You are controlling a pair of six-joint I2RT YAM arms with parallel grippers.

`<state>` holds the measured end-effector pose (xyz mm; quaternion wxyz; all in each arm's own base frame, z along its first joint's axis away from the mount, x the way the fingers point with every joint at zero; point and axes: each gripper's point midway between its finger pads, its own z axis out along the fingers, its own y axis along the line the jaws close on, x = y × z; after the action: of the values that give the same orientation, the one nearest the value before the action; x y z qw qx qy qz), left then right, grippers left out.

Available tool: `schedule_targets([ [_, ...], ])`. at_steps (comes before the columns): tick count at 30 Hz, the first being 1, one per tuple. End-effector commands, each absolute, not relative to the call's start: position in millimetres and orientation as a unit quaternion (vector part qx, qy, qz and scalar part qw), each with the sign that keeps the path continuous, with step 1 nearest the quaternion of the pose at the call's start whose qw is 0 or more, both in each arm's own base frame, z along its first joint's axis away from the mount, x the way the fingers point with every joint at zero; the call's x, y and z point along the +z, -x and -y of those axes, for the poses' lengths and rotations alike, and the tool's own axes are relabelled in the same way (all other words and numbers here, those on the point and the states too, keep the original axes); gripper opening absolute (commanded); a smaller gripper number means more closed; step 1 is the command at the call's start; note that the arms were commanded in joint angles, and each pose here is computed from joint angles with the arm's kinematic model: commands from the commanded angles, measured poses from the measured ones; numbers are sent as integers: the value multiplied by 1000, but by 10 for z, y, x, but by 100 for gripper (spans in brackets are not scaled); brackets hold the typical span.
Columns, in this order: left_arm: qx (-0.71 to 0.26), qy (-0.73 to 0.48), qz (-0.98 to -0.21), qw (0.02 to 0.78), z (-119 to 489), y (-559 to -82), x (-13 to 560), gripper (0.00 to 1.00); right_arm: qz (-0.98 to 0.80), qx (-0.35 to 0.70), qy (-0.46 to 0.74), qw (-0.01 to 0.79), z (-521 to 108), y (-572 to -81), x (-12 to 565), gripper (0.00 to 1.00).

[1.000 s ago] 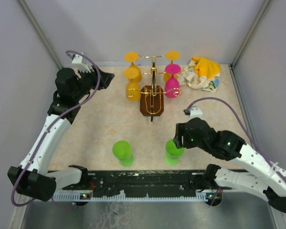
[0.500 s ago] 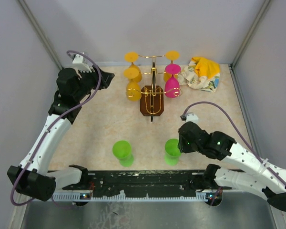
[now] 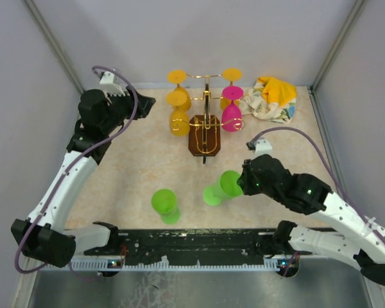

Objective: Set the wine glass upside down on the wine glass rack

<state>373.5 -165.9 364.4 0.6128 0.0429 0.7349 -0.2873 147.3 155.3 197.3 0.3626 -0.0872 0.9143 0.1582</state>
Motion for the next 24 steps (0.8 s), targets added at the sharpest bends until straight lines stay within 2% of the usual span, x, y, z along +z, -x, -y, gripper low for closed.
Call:
schedule_targets([
  [1,-293,-43,-724,623,1684,-3740,3796,57,-821,261,74,503,-1740,-1737,3079,0],
  [7,-294,-24,-728,619,1666,-3776,3783,58,-734,315,127,588,-1977,-1833,3985,0],
  [11,-295,32,-728,618,1576,-3813,3834,59,-664,336,144,653,-2032,-1875,4524,0],
  [16,-323,109,-716,609,1519,-3826,3966,59,-591,273,119,749,-1952,-2174,4864,0],
  [24,-398,233,-690,558,1518,-3763,4216,59,-465,180,135,857,-2307,-2589,5108,0],
])
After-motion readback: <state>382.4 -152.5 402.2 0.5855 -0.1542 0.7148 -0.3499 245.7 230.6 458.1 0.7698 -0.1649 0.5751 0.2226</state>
